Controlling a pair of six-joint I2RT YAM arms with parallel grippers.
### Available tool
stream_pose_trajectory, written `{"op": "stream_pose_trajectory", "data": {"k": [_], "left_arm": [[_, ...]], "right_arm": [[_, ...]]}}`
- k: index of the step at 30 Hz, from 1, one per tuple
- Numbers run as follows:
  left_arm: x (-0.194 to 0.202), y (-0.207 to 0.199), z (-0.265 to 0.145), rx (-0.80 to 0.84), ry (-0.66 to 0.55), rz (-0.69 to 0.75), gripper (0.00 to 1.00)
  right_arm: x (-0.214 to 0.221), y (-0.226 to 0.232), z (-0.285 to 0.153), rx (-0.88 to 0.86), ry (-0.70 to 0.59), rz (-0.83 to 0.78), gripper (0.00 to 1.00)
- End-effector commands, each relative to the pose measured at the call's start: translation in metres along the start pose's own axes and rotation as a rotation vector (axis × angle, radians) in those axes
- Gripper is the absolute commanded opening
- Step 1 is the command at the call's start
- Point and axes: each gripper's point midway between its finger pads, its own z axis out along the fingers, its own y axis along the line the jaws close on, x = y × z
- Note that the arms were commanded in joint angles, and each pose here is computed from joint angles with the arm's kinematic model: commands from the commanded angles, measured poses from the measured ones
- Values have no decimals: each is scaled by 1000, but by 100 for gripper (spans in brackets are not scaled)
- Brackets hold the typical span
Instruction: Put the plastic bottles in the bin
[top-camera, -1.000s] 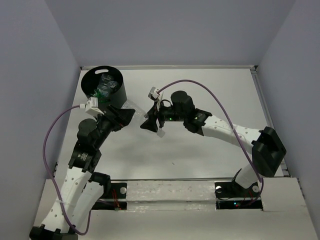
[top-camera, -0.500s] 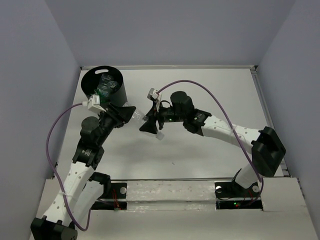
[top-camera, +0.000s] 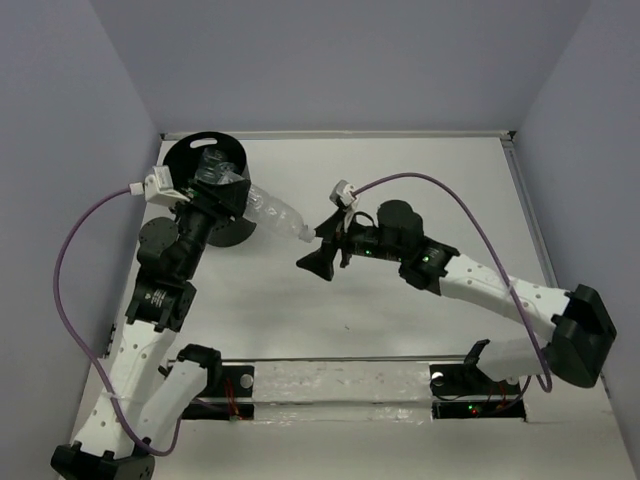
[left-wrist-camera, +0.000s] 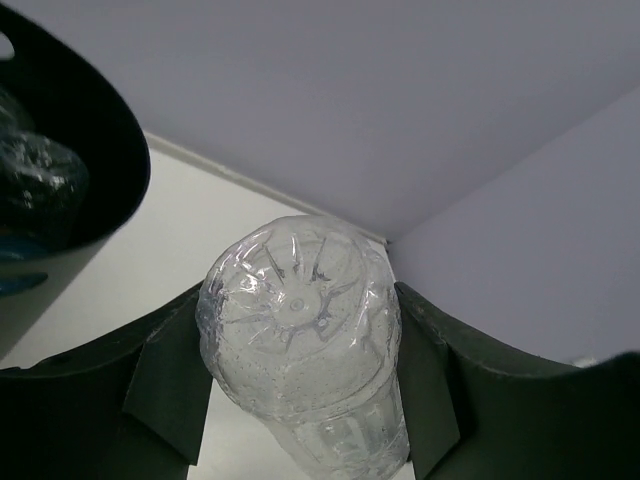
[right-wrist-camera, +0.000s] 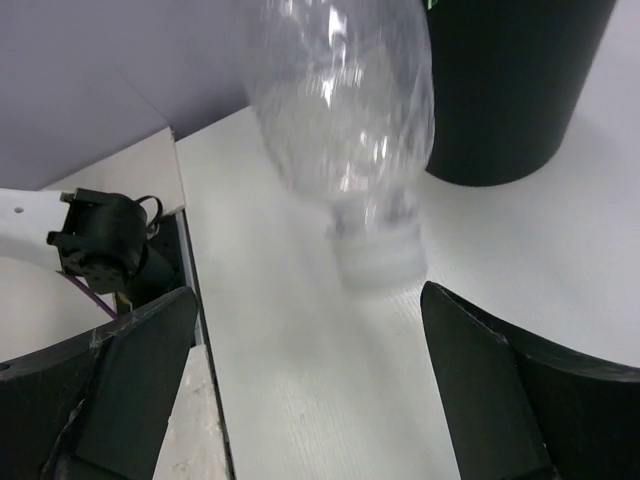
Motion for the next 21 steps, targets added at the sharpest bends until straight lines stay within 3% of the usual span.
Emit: {"op": "stream_pose_trajectory", "data": {"k": [1,6,13,21], "left_arm": [[-76,-23,6,-65,-209,111,37],[-133,-7,16,-272,-381,178,37],[-210,9,7,-529,-582,288,37],[-225,46,-15,-810,-624,452,39]], "right_arm": [[-51,4,-45,122,-223,-15,100],[-30,-11,-73,248,-256,4,100],[-18,-14,-73,251,-255,23,99],[-12,-14,-71,244,-260,47,98]]}}
